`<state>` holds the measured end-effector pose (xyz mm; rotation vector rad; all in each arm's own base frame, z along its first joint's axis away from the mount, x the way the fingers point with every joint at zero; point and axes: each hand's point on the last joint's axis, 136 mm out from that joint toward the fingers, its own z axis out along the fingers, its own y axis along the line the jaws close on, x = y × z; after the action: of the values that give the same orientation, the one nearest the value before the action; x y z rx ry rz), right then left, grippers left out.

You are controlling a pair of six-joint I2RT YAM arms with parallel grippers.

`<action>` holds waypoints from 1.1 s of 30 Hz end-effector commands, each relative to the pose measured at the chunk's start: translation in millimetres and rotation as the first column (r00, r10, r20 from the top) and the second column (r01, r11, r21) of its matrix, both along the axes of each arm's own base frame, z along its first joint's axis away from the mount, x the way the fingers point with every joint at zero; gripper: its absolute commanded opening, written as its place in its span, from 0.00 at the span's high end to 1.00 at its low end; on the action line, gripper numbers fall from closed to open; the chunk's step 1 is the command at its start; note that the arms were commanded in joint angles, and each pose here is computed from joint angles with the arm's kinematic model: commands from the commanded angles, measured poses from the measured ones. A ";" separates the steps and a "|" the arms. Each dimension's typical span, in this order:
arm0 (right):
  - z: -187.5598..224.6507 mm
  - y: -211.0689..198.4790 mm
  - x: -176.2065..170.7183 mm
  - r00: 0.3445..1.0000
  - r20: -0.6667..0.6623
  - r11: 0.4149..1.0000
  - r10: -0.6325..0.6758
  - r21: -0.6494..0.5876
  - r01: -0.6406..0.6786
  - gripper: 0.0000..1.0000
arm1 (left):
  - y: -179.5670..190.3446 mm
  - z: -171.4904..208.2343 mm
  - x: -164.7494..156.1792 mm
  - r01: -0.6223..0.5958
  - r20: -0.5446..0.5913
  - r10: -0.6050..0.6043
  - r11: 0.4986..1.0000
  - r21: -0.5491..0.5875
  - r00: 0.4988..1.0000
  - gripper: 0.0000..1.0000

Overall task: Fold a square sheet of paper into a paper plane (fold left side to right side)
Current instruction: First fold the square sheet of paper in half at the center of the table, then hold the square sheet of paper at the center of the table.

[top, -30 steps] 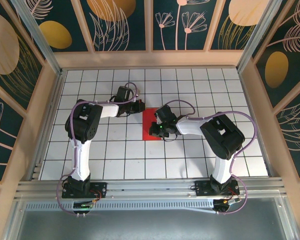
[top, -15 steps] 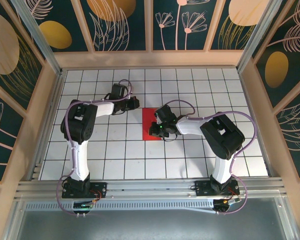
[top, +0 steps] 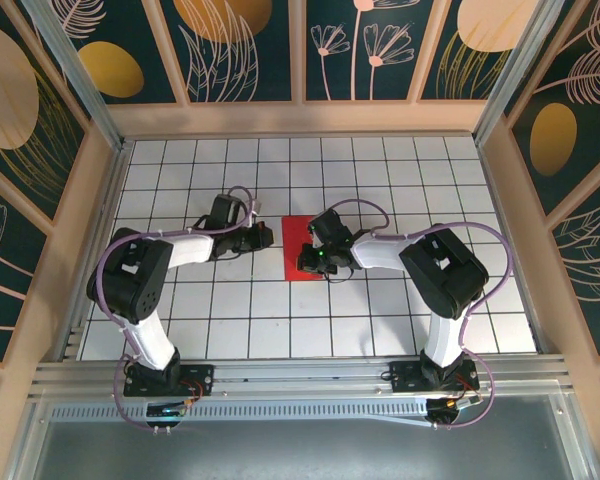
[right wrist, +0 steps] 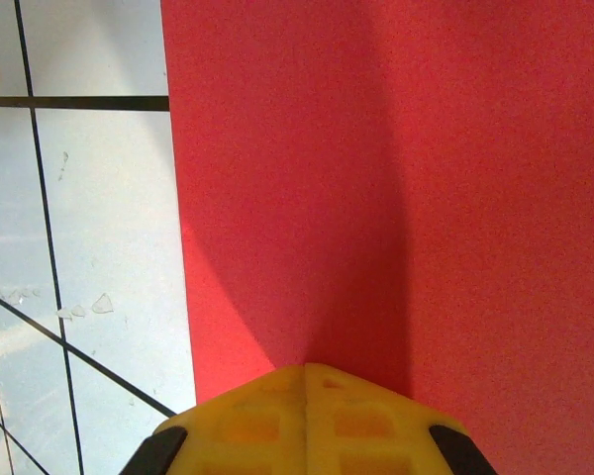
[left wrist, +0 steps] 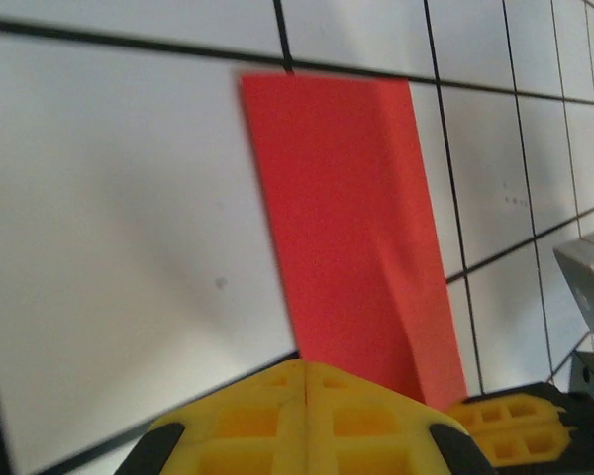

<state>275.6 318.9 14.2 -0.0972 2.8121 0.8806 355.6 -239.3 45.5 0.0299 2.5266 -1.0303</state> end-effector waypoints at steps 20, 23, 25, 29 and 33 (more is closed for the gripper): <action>-60.7 -42.8 -44.7 0.986 -0.166 0.971 -0.018 -0.240 -0.022 1.00 | -36.9 -27.6 2.1 0.033 -0.038 -0.032 0.999 0.037 0.999 1.00; -58.9 -41.9 -43.5 0.987 -0.161 0.971 -0.019 -0.237 -0.020 1.00 | -31.4 -35.4 -0.2 0.035 -0.046 -0.031 0.996 0.077 0.998 1.00; -57.2 -40.1 -42.3 0.987 -0.158 0.973 -0.014 -0.231 -0.023 1.00 | -29.2 -39.0 -2.9 0.037 -0.053 -0.032 0.995 0.089 0.998 1.00; -46.9 -31.6 -36.1 0.990 -0.144 0.979 -0.005 -0.204 -0.025 1.00 | -27.1 -43.8 -7.7 0.042 -0.063 -0.036 0.995 0.092 0.997 1.00; -10.2 -11.6 -15.9 0.998 -0.067 0.991 0.008 -0.130 -0.017 0.94 | -27.2 -50.0 -13.4 0.058 -0.075 -0.050 0.993 0.104 0.996 1.00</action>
<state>276.0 321.6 18.1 -0.1022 2.8289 0.8544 354.0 -272.9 15.3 0.0750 2.5910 -0.9928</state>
